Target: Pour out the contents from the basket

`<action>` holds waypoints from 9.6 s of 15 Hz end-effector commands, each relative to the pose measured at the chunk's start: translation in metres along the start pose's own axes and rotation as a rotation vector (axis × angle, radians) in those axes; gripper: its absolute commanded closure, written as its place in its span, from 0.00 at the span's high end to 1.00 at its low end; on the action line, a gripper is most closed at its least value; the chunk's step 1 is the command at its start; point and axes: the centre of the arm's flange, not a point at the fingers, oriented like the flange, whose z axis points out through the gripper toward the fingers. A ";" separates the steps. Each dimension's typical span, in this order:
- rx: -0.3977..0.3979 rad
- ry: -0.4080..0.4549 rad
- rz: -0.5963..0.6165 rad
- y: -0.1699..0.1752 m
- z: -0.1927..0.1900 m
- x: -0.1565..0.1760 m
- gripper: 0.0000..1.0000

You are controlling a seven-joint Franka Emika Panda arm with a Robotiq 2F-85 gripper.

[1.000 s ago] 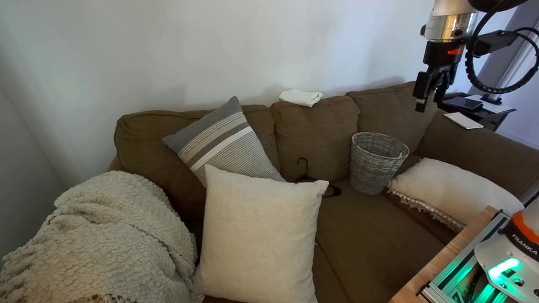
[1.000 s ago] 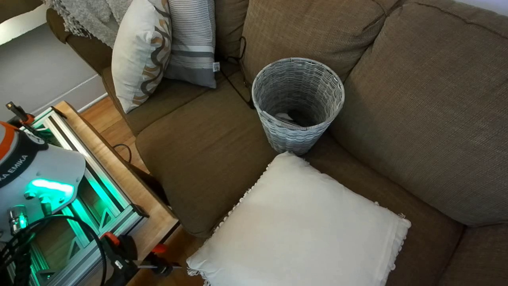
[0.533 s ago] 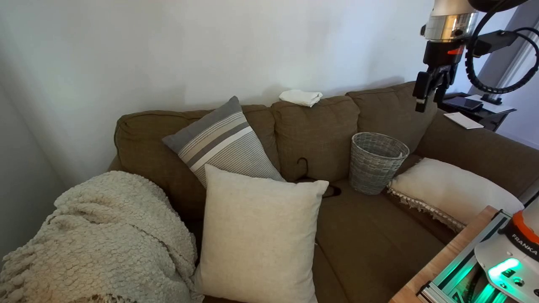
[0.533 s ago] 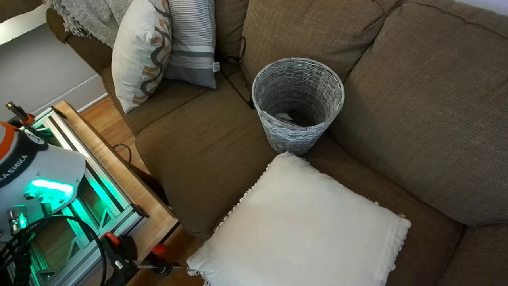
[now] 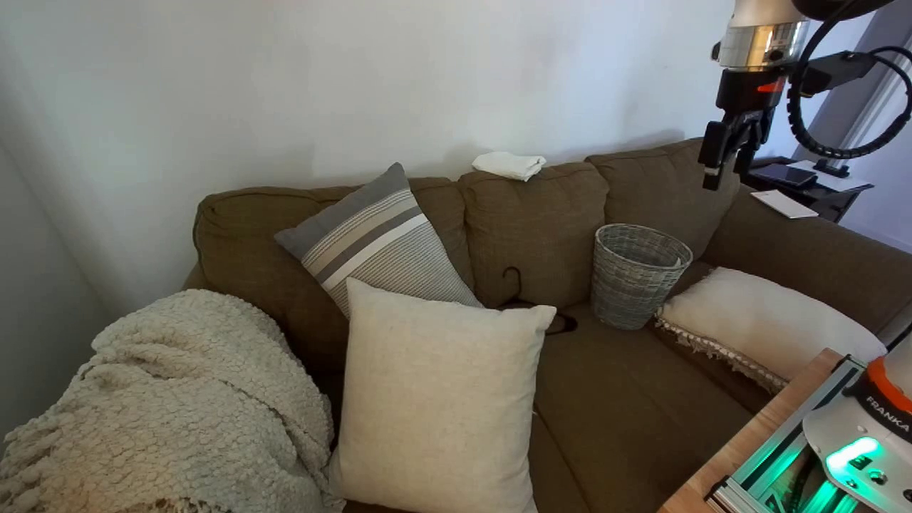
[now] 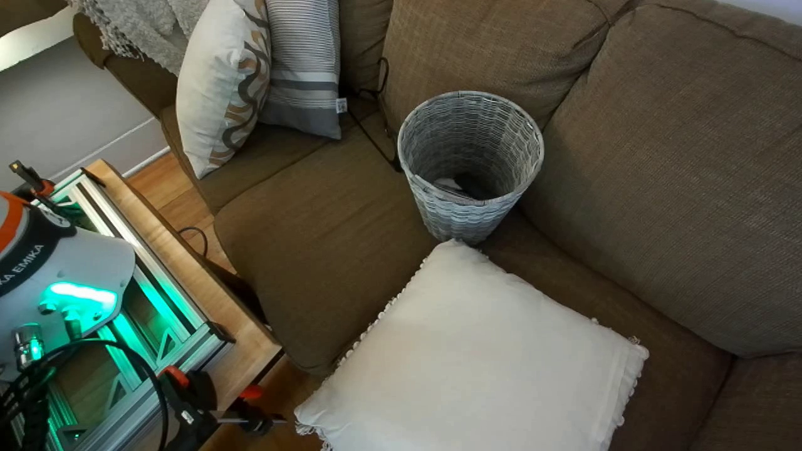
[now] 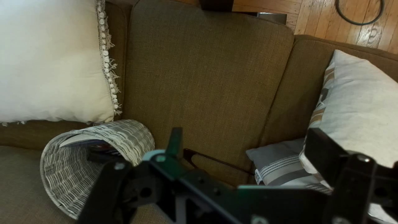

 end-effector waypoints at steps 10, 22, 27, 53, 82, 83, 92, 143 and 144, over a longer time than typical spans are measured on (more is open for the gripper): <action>0.000 0.000 0.000 0.000 0.000 0.000 1.00; 0.000 0.000 0.000 0.000 0.000 0.000 1.00; 0.000 0.000 0.000 0.000 0.000 0.000 1.00; -0.024 -0.187 0.140 0.092 0.097 0.016 1.00; 0.047 -0.147 0.377 0.269 0.186 0.092 1.00; 0.044 -0.126 0.408 0.279 0.195 0.102 1.00; 0.031 -0.122 0.530 0.327 0.251 0.141 1.00; 0.309 -0.018 0.481 0.483 0.401 0.214 1.00; 0.281 -0.004 0.520 0.471 0.393 0.208 1.00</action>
